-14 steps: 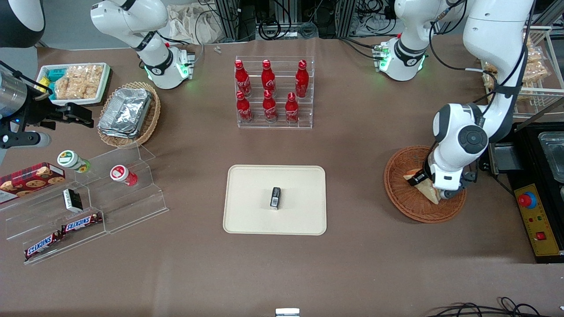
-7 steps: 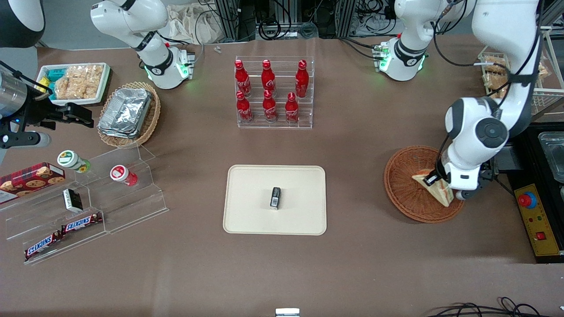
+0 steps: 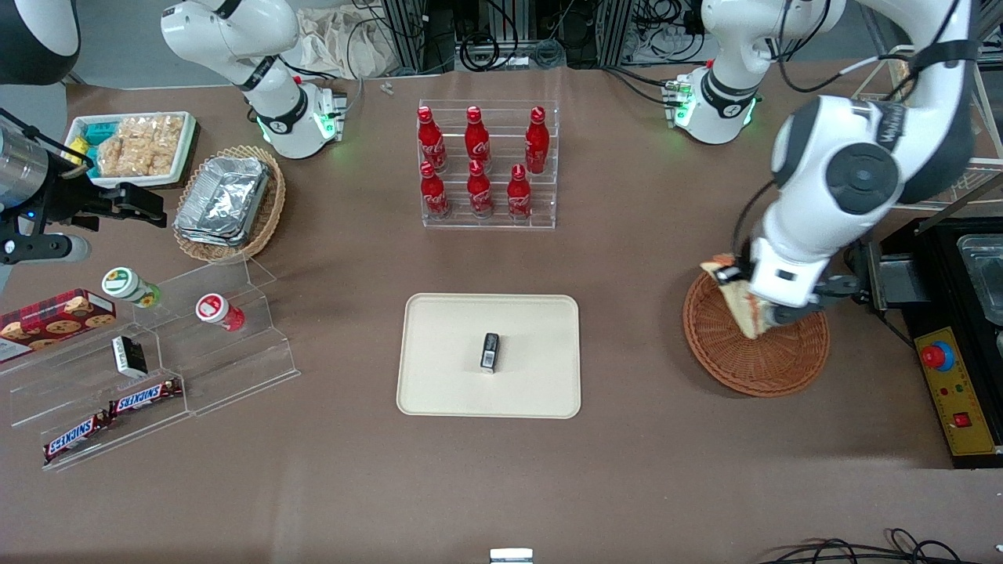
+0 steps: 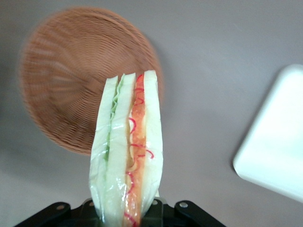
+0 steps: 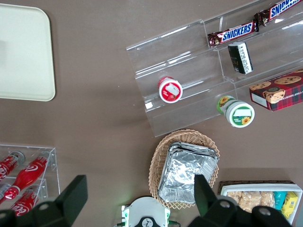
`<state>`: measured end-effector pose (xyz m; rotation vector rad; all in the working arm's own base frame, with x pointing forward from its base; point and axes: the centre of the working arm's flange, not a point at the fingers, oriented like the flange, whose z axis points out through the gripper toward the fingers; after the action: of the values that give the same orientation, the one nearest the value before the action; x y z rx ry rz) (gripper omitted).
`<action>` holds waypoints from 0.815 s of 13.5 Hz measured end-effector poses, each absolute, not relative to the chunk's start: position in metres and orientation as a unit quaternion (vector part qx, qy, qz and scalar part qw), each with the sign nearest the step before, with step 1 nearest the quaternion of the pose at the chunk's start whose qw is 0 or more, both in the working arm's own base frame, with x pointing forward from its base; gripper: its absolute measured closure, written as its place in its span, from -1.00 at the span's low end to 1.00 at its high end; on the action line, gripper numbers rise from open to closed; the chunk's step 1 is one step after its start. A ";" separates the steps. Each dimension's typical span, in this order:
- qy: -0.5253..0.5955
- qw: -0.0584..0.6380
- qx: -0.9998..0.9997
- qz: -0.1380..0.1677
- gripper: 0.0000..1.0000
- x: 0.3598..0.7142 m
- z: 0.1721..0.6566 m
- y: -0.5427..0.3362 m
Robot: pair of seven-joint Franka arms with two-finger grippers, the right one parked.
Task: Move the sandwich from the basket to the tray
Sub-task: 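Lift the sandwich out of the basket with the left gripper, then carry the sandwich to the cream tray and lower it beside the black box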
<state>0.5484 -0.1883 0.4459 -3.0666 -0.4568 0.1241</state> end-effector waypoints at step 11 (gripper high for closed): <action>0.026 -0.064 -0.997 0.027 0.59 0.529 0.328 -0.381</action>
<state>0.5291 -0.3809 0.3284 -3.2669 0.0864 0.0892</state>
